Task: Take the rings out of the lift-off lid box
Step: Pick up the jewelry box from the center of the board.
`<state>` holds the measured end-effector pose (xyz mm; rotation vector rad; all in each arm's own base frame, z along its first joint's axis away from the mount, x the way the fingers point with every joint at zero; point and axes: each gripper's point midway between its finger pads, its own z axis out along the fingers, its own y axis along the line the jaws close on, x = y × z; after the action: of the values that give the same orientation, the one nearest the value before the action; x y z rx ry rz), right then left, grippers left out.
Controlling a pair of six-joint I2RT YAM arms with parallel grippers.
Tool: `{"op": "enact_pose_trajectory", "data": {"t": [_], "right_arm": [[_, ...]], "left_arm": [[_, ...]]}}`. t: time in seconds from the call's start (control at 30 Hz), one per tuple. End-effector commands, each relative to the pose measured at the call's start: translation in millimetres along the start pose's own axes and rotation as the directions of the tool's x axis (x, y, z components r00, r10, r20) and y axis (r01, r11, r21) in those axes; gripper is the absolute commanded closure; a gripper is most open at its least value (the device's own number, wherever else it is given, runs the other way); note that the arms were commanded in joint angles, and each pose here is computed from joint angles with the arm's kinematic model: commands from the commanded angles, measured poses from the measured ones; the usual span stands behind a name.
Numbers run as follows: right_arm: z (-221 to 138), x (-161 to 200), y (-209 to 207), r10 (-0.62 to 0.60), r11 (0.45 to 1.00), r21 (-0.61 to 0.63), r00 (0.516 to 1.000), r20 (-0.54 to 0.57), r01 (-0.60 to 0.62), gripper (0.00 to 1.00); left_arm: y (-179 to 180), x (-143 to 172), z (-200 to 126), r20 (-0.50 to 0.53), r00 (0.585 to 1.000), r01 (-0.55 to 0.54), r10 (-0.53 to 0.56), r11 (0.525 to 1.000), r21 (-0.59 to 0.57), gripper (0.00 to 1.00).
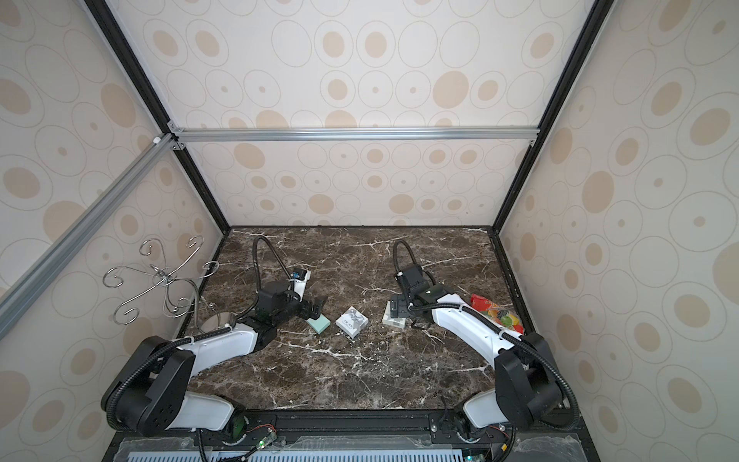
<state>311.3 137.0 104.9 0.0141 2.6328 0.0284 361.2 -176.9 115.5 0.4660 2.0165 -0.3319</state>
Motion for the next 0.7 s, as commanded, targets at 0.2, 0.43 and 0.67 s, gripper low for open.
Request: {"op": "enact_pose_trajectory", "data": {"t": [0.2,0.43,0.67], "right_arm": [[13,16,17,0.078,0.995,0.070,0.995,-0.067,-0.073,0.00],[28,7,25,0.119,0.987,0.112,0.991,-0.057,-0.112,0.00],[44,3,32,0.135,0.983,0.132,0.988,-0.070,-0.125,0.00]], "left_arm": [[-11,-44,-11,0.117,0.985,-0.122,0.127,0.991,-0.047,0.00],[-16,-42,-15,0.115,0.982,-0.146,0.150,0.988,-0.044,0.00],[-20,-34,-15,0.106,0.983,-0.144,0.147,0.989,-0.033,0.00]]}}
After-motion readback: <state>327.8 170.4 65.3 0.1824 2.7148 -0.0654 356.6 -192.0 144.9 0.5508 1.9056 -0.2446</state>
